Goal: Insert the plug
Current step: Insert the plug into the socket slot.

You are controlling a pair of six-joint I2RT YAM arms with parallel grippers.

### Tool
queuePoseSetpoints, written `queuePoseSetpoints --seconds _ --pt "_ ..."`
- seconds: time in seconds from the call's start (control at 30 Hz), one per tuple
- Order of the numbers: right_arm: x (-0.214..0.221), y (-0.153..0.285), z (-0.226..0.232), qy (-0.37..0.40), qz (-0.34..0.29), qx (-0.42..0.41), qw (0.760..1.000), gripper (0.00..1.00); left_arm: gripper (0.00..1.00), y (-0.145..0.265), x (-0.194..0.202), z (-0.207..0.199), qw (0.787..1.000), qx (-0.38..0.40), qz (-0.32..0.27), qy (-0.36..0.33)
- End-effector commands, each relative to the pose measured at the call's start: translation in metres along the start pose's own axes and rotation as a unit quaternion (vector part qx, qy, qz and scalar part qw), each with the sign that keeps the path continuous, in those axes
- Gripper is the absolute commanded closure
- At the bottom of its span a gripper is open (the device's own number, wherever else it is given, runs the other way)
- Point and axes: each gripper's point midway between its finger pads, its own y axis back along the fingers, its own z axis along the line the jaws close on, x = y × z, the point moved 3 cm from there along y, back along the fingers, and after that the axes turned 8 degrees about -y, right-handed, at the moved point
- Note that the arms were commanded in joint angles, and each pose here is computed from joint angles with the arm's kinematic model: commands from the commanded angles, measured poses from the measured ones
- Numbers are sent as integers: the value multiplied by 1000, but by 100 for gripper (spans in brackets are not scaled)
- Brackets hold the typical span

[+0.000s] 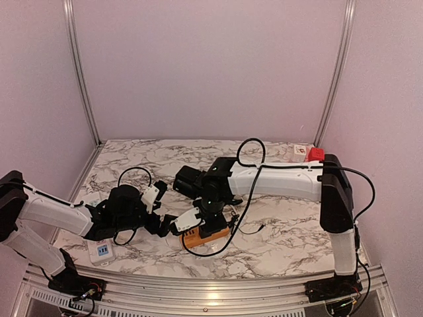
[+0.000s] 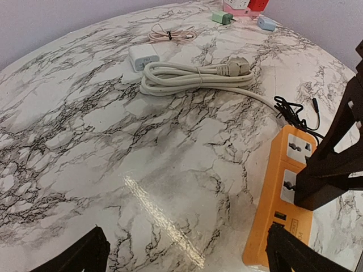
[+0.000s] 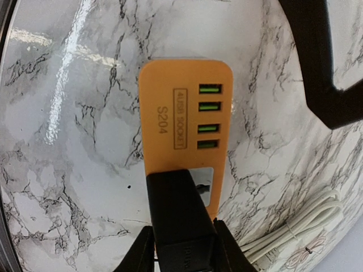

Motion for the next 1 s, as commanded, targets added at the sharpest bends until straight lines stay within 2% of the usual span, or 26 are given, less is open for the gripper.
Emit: queuePoseSetpoints --seconds 0.0,0.3,0.53,0.8,0.97 --pt "-5 -12 -11 -10 6 34 999 71 1 2 -4 1 1000 -1 -12 5" --pt "-8 18 -18 -18 -17 62 998 64 1 1 -3 1 1000 -1 -10 5" --pt "-3 32 -13 -28 -29 63 997 51 1 1 -3 2 1000 -2 -10 4" --pt "-6 60 -9 -39 -72 67 994 50 1 2 -4 2 1000 -3 -12 5" --pt "-1 68 -17 -41 -69 102 992 50 1 2 -4 2 1000 -2 -12 5"
